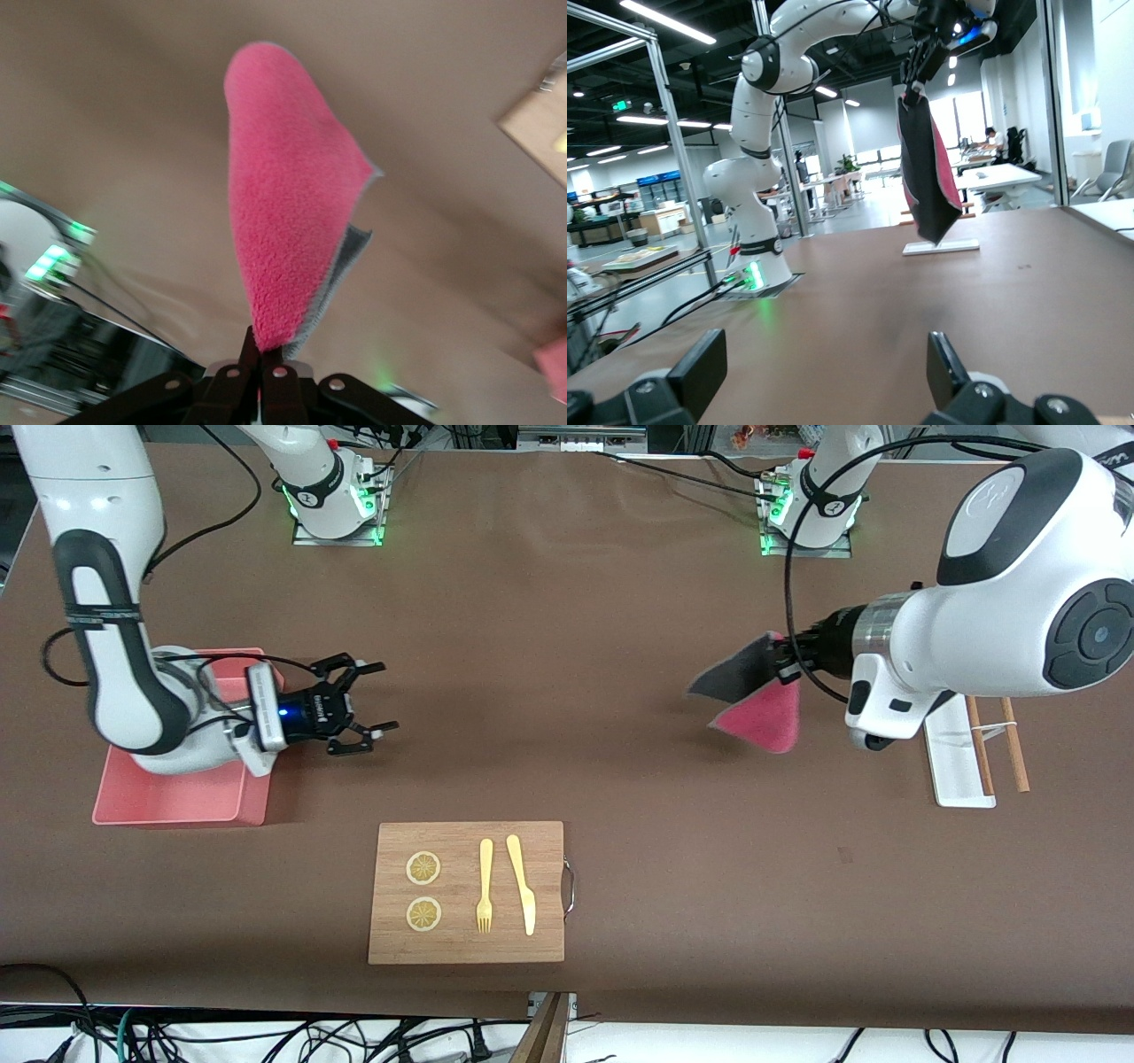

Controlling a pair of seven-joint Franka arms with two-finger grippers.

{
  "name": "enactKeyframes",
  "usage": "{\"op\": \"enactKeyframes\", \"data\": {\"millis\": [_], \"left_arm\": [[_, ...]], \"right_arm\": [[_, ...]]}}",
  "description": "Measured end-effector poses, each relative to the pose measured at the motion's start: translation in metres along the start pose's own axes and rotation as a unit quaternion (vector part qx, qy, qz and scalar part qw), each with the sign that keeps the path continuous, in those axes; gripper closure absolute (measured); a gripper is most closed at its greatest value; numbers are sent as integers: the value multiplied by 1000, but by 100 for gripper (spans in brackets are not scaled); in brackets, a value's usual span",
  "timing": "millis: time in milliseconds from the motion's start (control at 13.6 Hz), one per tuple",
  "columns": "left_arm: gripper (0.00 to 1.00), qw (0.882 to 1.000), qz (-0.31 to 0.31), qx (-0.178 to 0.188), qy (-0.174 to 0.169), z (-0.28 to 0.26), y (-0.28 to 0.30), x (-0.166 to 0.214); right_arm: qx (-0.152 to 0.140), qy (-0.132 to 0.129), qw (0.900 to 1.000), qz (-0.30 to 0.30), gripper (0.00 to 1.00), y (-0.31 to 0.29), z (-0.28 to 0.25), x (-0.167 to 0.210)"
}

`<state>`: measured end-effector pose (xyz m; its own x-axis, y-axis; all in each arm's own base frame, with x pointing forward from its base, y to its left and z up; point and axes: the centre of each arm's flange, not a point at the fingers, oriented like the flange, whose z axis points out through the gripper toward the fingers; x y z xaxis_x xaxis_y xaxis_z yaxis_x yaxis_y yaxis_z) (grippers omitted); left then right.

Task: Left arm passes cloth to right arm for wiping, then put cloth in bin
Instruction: 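Lift the cloth off the stand with the left gripper toward the right gripper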

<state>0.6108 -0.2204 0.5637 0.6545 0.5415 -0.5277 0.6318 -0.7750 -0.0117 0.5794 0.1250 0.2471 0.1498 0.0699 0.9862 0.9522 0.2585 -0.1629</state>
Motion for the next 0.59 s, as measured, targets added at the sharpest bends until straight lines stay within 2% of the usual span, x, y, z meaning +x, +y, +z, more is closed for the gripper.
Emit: {"op": "enactKeyframes", "data": {"millis": [147, 293, 440, 587], "left_arm": [[98, 998, -8, -60, -32, -9, 12, -9], [98, 989, -18, -133, -54, -28, 25, -18], [98, 975, -34, -209, -65, -51, 35, -30], [98, 959, -63, -268, -66, -67, 48, -50]], "right_arm": [[-9, 16, 1000, -13, 0, 7, 36, 3], [-19, 37, 999, -18, 0, 11, 78, 4], [-37, 59, 997, -15, 0, 12, 118, 5], [-64, 78, 995, -15, 0, 17, 145, 14]]}}
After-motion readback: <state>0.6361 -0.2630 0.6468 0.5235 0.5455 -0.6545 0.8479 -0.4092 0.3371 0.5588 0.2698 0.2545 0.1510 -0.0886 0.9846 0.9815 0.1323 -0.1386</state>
